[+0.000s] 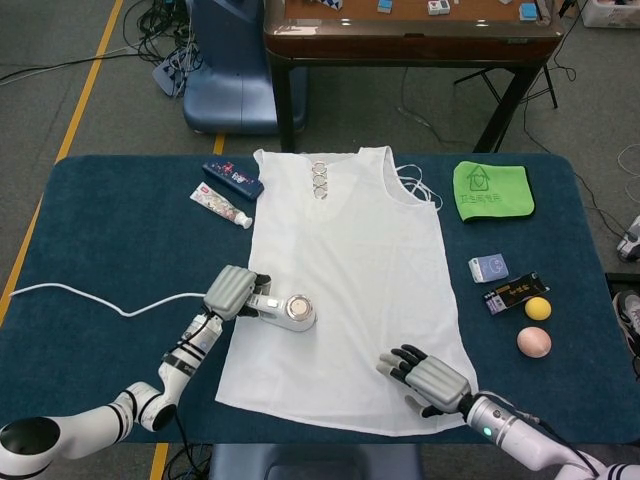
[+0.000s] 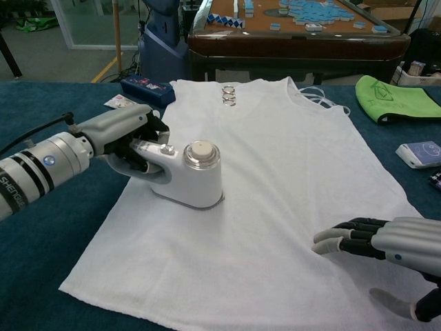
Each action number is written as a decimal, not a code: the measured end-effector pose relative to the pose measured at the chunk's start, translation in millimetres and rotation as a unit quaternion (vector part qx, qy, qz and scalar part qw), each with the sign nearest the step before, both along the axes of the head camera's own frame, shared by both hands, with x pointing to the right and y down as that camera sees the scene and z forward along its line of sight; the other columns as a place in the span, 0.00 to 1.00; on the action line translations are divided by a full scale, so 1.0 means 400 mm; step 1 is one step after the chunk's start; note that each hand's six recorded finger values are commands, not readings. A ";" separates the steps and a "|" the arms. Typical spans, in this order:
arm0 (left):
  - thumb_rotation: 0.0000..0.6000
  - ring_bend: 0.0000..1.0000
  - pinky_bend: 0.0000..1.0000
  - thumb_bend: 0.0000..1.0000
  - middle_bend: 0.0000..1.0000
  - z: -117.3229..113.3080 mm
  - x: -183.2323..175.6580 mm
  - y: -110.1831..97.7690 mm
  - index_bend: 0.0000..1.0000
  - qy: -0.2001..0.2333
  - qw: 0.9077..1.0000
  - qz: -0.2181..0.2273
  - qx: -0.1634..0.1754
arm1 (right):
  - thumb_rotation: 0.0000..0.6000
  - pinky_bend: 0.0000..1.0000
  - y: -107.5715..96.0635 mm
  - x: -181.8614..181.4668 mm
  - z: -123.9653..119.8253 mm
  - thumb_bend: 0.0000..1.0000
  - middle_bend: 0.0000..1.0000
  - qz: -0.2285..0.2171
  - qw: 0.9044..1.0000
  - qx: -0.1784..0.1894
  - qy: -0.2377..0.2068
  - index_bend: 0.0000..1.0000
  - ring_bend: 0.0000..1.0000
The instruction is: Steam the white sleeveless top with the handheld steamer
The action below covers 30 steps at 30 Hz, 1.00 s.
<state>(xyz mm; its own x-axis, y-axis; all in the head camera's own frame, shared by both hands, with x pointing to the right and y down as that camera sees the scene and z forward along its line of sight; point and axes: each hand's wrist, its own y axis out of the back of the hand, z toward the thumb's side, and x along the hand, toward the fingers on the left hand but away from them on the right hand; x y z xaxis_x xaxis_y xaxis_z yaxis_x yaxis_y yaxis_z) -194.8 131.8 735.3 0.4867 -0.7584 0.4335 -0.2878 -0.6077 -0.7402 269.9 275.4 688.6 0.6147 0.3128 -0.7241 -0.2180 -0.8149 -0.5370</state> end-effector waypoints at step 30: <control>1.00 0.71 0.73 0.19 0.85 0.025 0.001 -0.022 0.84 -0.022 0.999 0.020 0.012 | 0.94 0.01 0.000 0.016 -0.008 0.56 0.07 0.007 1.000 0.003 0.008 0.00 0.00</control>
